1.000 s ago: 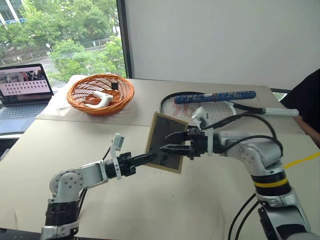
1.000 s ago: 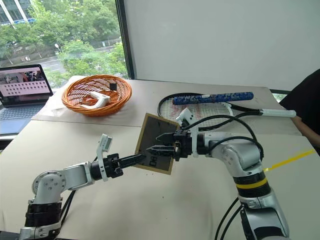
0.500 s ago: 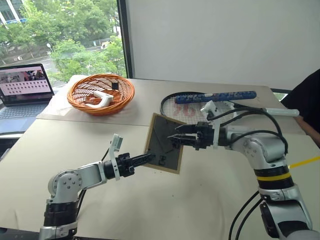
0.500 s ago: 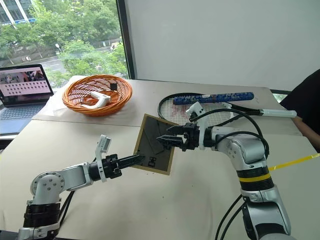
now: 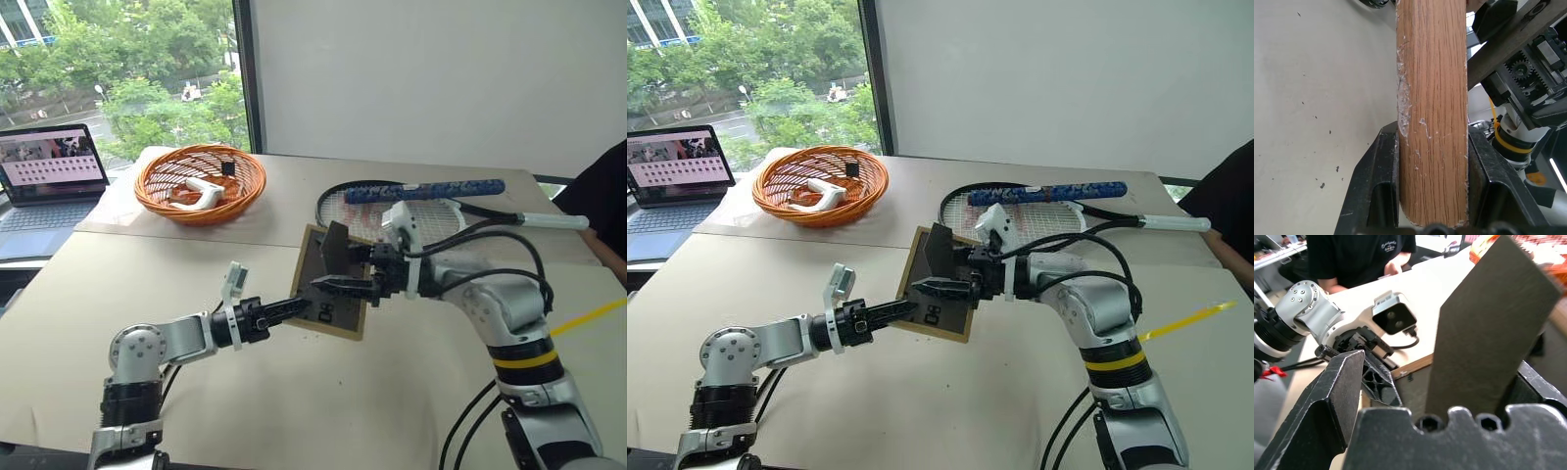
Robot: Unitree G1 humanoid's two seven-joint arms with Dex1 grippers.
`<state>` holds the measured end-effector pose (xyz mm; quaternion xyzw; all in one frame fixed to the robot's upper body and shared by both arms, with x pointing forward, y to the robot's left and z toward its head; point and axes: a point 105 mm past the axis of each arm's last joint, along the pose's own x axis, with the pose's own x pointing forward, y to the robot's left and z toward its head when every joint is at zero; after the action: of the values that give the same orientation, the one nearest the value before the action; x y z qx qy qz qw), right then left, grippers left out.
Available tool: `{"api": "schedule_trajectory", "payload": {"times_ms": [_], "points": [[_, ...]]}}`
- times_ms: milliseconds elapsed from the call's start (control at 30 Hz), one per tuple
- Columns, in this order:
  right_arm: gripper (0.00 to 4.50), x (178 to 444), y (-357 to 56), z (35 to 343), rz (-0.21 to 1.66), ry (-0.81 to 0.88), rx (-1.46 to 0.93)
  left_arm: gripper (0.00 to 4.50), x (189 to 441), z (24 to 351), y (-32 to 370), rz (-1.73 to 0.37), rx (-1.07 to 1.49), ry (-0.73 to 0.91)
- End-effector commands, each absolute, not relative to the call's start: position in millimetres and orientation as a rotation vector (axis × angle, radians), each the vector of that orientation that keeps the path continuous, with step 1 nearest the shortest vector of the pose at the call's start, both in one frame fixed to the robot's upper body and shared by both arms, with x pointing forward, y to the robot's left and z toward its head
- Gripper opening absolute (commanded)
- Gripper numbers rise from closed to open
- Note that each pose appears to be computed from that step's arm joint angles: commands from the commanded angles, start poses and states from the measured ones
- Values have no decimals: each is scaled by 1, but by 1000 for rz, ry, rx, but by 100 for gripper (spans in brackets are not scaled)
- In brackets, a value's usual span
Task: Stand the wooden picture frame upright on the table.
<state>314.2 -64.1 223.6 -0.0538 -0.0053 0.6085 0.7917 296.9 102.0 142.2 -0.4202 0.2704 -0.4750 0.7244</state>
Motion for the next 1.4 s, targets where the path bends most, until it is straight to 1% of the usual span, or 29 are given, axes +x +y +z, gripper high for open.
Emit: {"api": "schedule_trajectory", "payload": {"times_ms": [33, 167, 233, 300, 433, 500, 567, 633, 667, 700, 767, 867, 933, 1033, 1167, 1267, 1333, 1367, 1400], "points": [[425, 302, -73, 253, 1324, -178, -173, 114, 298, 166, 107, -1114, -1045, 536], [425, 295, -77, 254, 1333, -207, -209, 114, 302, 170, 111, -1099, -1083, 538], [425, 299, -83, 253, 1300, -207, -219, 114, 302, 173, 110, -1108, -1092, 539], [425, 309, -93, 254, 1231, -216, -234, 114, 300, 177, 110, -1124, -1101, 539], [425, 332, -132, 265, 1030, -253, -311, 114, 295, 183, 112, -1148, -1107, 545], [425, 338, -146, 270, 955, -282, -354, 114, 293, 184, 114, -1152, -1111, 551], [425, 346, -163, 277, 848, -334, -448, 114, 292, 186, 115, -1157, -1119, 564], [425, 348, -170, 277, 797, -371, -572, 114, 291, 186, 117, -1154, -1126, 575], [425, 350, -171, 273, 756, -405, -718, 114, 291, 186, 117, -1157, -1128, 584], [425, 351, -170, 269, 697, -464, -916, 114, 291, 187, 117, -1162, -1128, 593], [425, 346, -155, 251, 702, -561, -1176, 114, 292, 187, 115, -1169, -1129, 606], [425, 340, -133, 232, 727, -703, -1355, 114, 293, 188, 112, -1180, -1124, 616], [425, 336, -122, 219, 741, -779, -1421, 114, 293, 188, 111, -1185, -1119, 620], [425, 330, -108, 213, 721, -896, -1435, 114, 291, 188, 110, -1191, -1109, 626], [425, 324, -98, 215, 662, -1031, -1473, 114, 289, 187, 111, -1201, -1105, 640], [425, 324, -98, 214, 633, -1072, -1483, 114, 288, 187, 112, -1207, -1105, 645], [374, 326, -101, 211, 610, -1096, -1496, 114, 286, 187, 112, -1212, -1087, 659], [361, 326, -102, 211, 598, -1110, -1498, 114, 285, 186, 112, -1214, -1077, 668], [322, 327, -102, 212, 587, -1126, -1500, 114, 285, 186, 111, -1216, -1073, 674]]}}
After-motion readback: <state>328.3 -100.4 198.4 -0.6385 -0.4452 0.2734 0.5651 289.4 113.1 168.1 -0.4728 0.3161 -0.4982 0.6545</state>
